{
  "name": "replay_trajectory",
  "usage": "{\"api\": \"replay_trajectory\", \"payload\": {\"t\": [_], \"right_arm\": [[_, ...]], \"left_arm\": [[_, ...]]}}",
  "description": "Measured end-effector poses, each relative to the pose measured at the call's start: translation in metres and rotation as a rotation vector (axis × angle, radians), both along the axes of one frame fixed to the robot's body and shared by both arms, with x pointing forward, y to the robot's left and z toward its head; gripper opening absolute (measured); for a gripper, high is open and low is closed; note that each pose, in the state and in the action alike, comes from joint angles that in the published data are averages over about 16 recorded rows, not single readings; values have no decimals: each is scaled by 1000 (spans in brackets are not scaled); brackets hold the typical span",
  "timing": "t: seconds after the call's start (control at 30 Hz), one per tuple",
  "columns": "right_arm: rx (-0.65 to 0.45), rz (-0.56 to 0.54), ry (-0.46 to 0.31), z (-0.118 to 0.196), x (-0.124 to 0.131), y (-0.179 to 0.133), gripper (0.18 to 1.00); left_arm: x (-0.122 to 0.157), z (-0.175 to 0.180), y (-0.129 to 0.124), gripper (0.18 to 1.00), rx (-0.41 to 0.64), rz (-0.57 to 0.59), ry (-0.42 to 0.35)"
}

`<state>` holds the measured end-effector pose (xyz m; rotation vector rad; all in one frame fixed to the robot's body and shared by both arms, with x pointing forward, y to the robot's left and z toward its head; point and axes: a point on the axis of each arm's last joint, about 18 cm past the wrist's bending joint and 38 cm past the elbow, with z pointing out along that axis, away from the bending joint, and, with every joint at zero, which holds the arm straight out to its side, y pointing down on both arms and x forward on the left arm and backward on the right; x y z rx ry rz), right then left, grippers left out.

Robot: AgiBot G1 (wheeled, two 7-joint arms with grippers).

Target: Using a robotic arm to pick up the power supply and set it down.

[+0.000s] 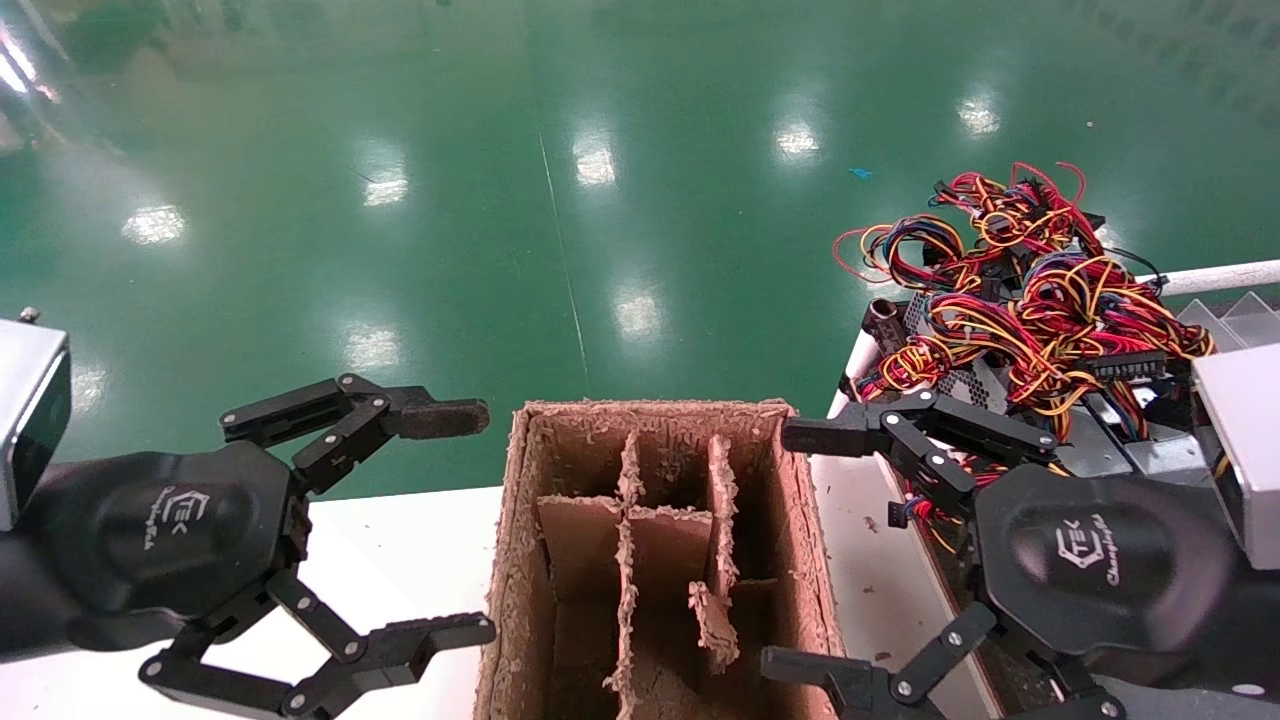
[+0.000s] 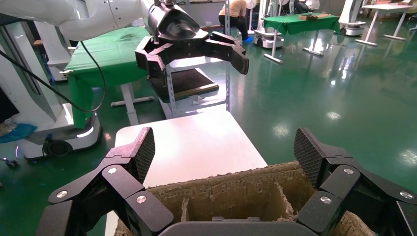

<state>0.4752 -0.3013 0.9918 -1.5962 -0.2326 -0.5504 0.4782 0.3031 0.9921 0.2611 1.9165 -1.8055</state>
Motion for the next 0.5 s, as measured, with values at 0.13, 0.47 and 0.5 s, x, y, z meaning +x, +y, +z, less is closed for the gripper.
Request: {"api": "replay_trajectory", "payload": {"t": [0.13, 0.47, 0.5], "right_arm": [[0, -1, 0, 0, 0, 0, 1001], [1, -2, 0, 0, 0, -1, 1001], [1, -2, 0, 0, 0, -1, 1001]], "left_arm": [[0, 0, 0, 1001, 0, 0, 0], [0, 0, 0, 1001, 0, 0, 0], [0, 0, 0, 1001, 0, 0, 0]]}}
